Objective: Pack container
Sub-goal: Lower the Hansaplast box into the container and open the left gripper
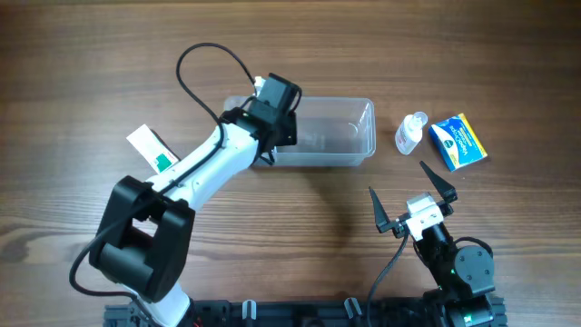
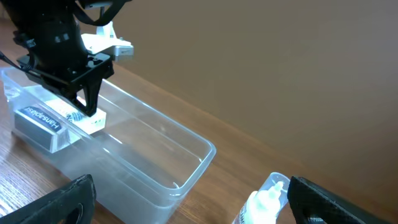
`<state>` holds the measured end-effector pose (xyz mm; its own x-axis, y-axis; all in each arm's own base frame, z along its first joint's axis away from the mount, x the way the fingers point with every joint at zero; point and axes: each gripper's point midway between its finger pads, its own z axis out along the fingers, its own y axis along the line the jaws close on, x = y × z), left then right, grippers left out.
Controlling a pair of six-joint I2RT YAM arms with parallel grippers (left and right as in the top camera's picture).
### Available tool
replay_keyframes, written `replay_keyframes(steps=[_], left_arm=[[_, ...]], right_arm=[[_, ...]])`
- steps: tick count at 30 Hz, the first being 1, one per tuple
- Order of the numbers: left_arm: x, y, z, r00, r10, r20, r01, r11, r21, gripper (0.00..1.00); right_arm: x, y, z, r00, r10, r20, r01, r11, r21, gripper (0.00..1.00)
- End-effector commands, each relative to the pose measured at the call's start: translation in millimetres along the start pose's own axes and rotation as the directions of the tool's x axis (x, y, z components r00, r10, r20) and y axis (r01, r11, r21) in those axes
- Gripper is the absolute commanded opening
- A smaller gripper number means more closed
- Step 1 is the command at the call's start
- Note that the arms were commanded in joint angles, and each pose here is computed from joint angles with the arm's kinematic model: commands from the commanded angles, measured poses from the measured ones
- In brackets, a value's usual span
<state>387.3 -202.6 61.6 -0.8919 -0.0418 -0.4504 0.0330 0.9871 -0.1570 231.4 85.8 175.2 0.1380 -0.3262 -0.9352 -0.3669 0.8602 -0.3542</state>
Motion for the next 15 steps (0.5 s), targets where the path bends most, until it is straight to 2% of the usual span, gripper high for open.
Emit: replay_keyframes(steps=[1, 10, 15], left_arm=[[1.3, 7.4, 14.0, 0.999, 0.004, -0.041, -0.004, 1.000, 0.008, 0.04], [6.5, 5.1, 23.8, 0.997, 0.039, -0.064, -0.037, 0.999, 0.029, 0.04], [8.5, 11.8, 23.7, 0.996, 0.057, -0.069, -0.058, 0.998, -0.005, 0.04]], right_arm=[[-3.1, 1.2, -0.5, 1.000, -0.007, 0.016, 0.007, 1.000, -0.009, 1.00], [-3.1, 1.2, -0.5, 1.000, -0.007, 0.016, 0.007, 1.000, -0.009, 1.00], [-3.1, 1.2, -0.5, 1.000, -0.007, 0.016, 0.007, 1.000, -0.009, 1.00]])
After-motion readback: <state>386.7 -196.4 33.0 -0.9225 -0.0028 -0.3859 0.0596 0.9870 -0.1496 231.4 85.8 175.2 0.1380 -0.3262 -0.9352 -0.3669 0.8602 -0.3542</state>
